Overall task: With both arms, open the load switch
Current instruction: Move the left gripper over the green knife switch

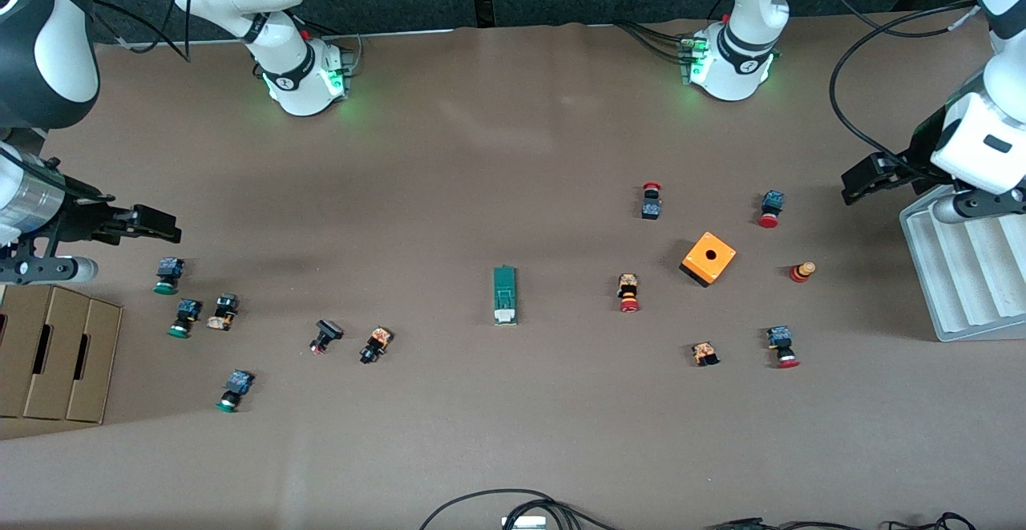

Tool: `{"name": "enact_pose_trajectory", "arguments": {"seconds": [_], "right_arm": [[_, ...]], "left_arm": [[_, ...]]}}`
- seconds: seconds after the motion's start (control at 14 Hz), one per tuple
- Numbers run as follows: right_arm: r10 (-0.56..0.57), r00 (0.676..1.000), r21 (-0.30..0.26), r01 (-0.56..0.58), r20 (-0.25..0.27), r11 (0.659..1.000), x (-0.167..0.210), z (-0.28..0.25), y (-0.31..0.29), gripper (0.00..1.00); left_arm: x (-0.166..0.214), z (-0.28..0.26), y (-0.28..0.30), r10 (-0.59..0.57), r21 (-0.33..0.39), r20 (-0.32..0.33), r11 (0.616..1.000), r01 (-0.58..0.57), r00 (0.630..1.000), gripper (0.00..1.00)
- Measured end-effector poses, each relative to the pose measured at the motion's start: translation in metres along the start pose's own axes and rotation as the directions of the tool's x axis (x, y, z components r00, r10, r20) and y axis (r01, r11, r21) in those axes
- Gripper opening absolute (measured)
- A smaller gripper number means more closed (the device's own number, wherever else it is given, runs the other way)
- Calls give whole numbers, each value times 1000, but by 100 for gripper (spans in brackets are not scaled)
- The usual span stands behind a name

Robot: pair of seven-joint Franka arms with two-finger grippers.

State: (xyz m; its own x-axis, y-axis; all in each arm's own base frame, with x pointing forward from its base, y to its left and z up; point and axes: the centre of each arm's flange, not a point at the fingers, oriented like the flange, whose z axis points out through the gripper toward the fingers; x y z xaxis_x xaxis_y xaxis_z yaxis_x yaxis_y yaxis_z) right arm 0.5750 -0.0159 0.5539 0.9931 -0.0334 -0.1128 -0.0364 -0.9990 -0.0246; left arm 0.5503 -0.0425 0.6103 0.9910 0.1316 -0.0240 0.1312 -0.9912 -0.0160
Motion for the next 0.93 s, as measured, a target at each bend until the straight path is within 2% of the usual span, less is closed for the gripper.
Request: {"name": "enact_pose_trajectory", "arguments": {"seconds": [0.5,0.64,0.79,0.93], "right_arm": [[4,1000,0,-4,-3,1000,0,-1,3,100],[4,1000,0,-4,-3,1000,0,-1,3,100],[4,1000,0,-4,-3,1000,0,-1,3,100],[1,1000,0,-1,-3,1000,0,-1,3,100]], "left_arm": [[13,-2,2,0,-6,-10,1000,0,1000,100],[14,-1,5,0,-8,-9,1000,0,1000,97],[11,-2,17,-27,-11,-9,1000,27,1000,92],[4,-3,43,-82,-22,-7,996,82,997,92]]}}
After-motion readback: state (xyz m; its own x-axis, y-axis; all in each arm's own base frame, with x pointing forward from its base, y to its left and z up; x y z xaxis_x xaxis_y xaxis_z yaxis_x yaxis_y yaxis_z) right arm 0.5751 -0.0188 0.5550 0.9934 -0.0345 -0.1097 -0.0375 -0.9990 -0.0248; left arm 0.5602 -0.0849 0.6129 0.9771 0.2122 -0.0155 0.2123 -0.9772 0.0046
